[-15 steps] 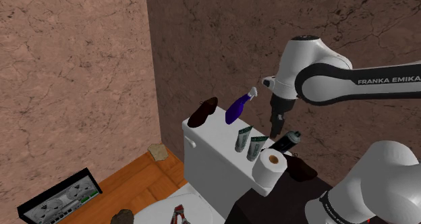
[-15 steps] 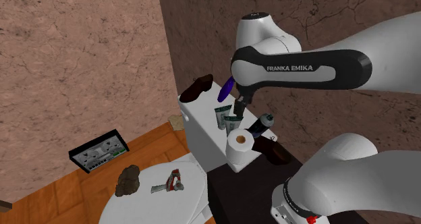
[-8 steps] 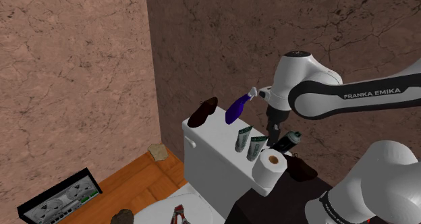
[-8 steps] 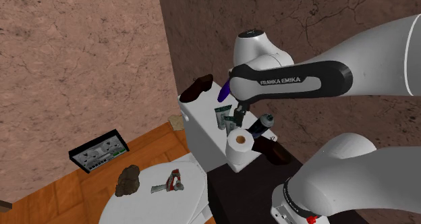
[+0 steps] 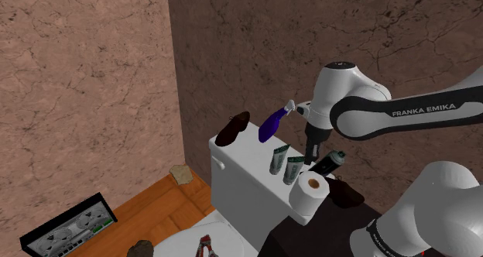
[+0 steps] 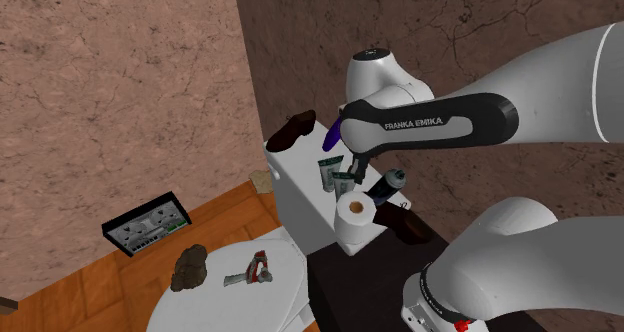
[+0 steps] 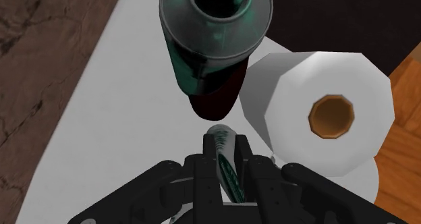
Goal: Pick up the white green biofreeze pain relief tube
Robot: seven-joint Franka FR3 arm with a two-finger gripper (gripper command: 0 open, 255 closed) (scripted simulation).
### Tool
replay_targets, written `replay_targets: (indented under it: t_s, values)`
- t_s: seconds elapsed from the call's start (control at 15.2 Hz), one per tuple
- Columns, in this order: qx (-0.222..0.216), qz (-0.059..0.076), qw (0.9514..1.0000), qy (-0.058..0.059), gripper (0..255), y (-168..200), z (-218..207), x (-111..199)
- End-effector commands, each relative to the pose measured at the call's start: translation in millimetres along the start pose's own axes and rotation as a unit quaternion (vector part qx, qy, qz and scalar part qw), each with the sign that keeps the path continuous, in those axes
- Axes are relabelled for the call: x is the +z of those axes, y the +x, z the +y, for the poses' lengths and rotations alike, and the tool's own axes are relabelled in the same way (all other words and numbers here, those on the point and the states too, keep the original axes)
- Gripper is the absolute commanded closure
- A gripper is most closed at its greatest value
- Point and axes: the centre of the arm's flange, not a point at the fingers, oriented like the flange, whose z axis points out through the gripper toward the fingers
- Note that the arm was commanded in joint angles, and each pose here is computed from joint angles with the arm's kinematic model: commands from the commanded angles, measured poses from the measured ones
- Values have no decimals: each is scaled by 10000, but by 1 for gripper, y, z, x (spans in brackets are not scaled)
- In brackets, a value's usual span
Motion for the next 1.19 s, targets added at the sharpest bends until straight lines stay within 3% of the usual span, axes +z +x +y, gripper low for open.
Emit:
replay_targets:
  t_s: [0.0, 0.2, 1.12]
  values:
    - [-1, -6, 10000, 4, 255, 0, 0, 1]
    - [-1, -6, 10000, 4, 255, 0, 1, 1]
    - [-1, -6, 10000, 4, 255, -7, -2, -72]
